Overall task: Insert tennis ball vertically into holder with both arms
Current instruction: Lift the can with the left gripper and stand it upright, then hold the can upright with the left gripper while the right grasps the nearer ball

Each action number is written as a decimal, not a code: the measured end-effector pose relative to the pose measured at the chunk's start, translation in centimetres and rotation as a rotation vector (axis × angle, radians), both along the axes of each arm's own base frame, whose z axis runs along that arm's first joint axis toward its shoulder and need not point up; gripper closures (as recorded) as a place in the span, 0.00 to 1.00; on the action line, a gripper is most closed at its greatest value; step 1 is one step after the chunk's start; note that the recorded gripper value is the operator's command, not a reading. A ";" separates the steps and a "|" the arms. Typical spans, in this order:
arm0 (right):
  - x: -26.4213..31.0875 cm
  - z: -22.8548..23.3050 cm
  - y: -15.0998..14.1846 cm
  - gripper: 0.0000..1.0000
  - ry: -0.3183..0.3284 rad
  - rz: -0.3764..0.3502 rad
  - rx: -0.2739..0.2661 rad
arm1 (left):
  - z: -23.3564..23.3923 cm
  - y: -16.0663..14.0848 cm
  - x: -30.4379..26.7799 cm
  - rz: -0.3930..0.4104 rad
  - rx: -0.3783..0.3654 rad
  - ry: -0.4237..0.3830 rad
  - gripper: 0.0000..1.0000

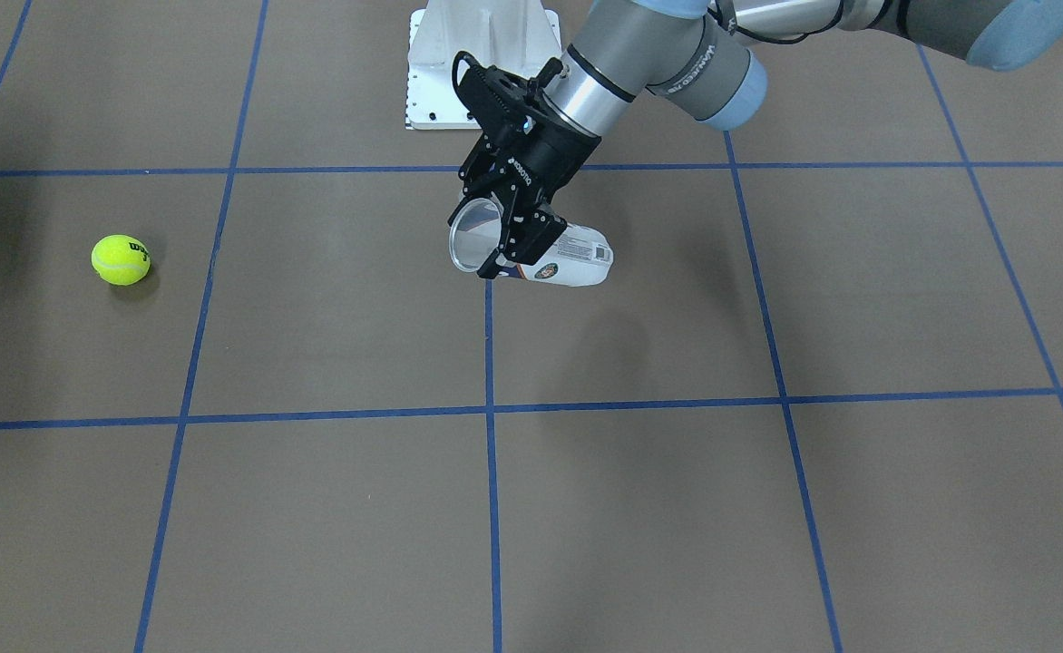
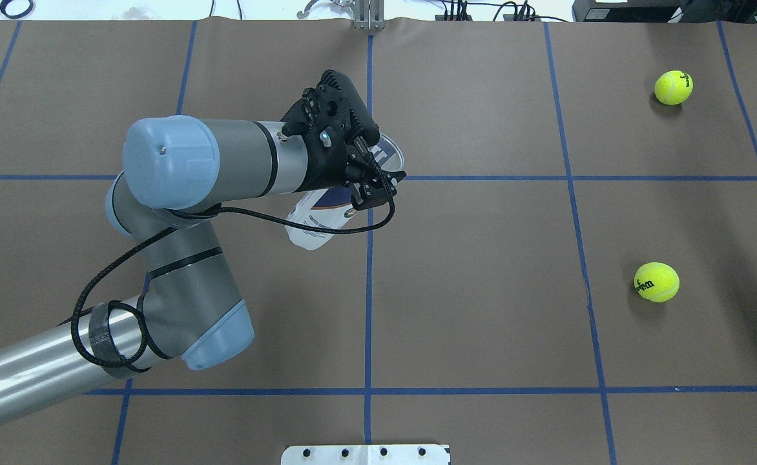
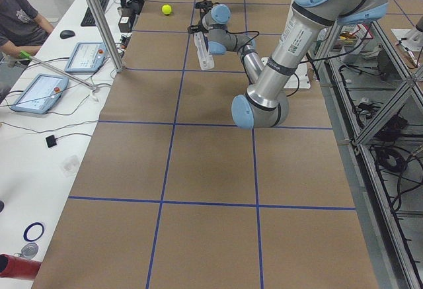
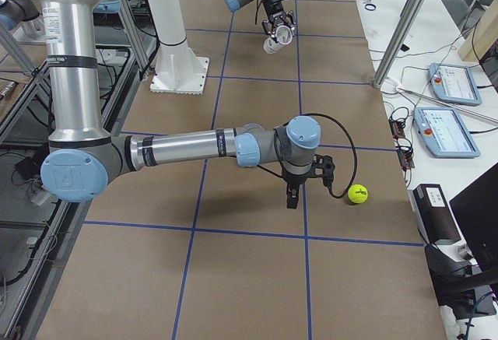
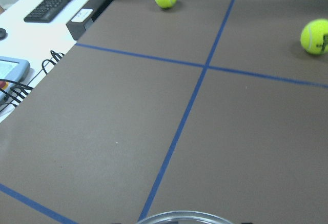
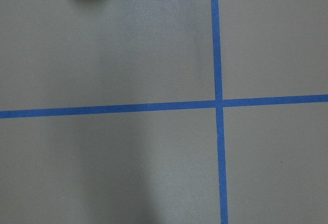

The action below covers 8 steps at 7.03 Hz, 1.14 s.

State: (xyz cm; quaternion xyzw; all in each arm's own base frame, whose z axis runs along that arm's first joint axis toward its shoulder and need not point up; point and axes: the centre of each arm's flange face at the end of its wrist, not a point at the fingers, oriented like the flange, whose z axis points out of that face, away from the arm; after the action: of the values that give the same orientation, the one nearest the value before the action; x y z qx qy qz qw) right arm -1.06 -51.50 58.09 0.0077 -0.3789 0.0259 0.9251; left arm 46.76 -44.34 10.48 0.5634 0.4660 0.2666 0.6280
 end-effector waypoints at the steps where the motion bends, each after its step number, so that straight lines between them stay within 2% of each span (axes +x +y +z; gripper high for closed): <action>1: -0.3 -0.7 0.2 0.00 -0.039 -0.007 0.004 | -0.3 0.1 -0.5 -0.042 -0.012 0.128 0.23; 3: -1.4 -2.6 0.3 0.00 -0.130 -0.029 0.040 | 1.0 1.1 0.5 -0.146 -0.003 0.403 0.25; 4: -2.8 -4.1 0.4 0.00 -0.155 -0.023 0.054 | 2.9 2.0 2.3 -0.202 -0.009 0.510 0.25; 6: -7.7 -8.0 1.7 0.00 -0.183 -0.027 0.034 | 5.3 3.5 4.5 -0.257 -0.026 0.620 0.25; 7: -10.2 -9.1 3.1 0.00 -0.178 -0.047 0.025 | 5.8 3.8 4.7 -0.264 -0.028 0.635 0.25; 8: -13.0 -9.7 4.5 0.00 -0.146 -0.069 0.019 | 6.3 3.9 4.9 -0.265 -0.030 0.638 0.25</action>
State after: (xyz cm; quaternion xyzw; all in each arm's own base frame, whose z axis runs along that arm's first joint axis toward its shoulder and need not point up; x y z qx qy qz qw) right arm -14.06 -46.96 48.35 0.0017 -0.4458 -0.0089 0.8951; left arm 51.67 -40.44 16.73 0.6647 0.5654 -0.0138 0.4881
